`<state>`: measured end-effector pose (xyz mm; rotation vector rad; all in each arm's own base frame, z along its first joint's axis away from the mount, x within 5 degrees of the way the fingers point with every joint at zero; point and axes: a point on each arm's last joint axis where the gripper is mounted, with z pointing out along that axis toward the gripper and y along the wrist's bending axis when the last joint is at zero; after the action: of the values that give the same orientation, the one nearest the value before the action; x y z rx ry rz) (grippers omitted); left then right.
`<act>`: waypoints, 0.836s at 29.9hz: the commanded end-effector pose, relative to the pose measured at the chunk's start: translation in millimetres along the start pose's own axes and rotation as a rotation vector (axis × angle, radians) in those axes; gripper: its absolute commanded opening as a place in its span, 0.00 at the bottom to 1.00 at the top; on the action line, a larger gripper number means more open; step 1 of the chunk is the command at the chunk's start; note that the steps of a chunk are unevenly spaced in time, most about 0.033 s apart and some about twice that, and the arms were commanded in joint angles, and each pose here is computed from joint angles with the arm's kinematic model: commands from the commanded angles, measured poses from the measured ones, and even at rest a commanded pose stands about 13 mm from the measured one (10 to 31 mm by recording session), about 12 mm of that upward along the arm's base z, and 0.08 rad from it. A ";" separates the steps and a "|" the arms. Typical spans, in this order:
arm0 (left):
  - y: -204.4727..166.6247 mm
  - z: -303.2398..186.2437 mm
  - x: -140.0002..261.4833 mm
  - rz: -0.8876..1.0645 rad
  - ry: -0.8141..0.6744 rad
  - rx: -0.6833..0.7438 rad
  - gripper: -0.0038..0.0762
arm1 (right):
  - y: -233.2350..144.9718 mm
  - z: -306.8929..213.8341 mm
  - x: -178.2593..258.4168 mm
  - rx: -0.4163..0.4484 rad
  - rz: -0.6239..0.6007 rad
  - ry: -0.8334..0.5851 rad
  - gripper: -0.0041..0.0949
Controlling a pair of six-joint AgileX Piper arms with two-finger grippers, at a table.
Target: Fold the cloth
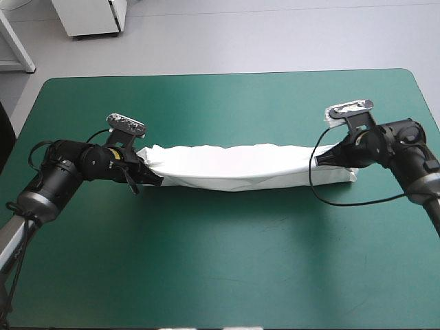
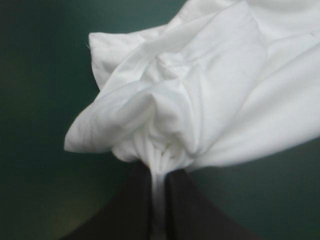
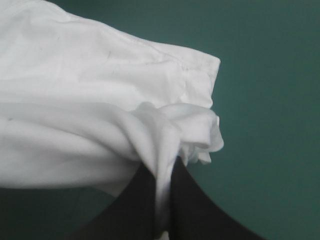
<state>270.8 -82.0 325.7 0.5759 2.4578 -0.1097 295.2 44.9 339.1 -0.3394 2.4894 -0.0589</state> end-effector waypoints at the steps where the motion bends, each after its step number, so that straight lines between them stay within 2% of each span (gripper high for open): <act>1: 5.4 0.0 -19.6 0.000 -0.134 -0.043 0.02 | -4.9 0.5 -25.0 0.026 -0.009 -0.112 0.02; 10: 17.0 57.2 -53.8 0.019 -0.111 -0.068 0.02 | -5.1 51.5 -53.4 0.023 -0.013 -0.097 0.02; 16: 19.5 89.0 -59.0 0.021 -0.044 -0.056 0.02 | -4.0 88.7 -49.7 0.029 -0.037 -0.007 0.02; 20: 19.3 92.4 -56.7 0.020 -0.019 -0.052 0.02 | -3.6 93.5 -47.2 0.026 -0.068 0.021 0.03; 23: 18.8 91.6 -53.6 0.032 0.015 -0.046 0.04 | -3.3 91.5 -46.8 0.019 -0.084 0.044 0.12; 25: 18.1 91.5 -50.8 0.037 0.045 -0.038 0.12 | -6.2 87.8 -47.9 -0.005 -0.064 0.063 0.22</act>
<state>368.9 -104.6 253.3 0.6284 2.5586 -0.0242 388.5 59.1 262.8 -0.4366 2.6226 -0.1045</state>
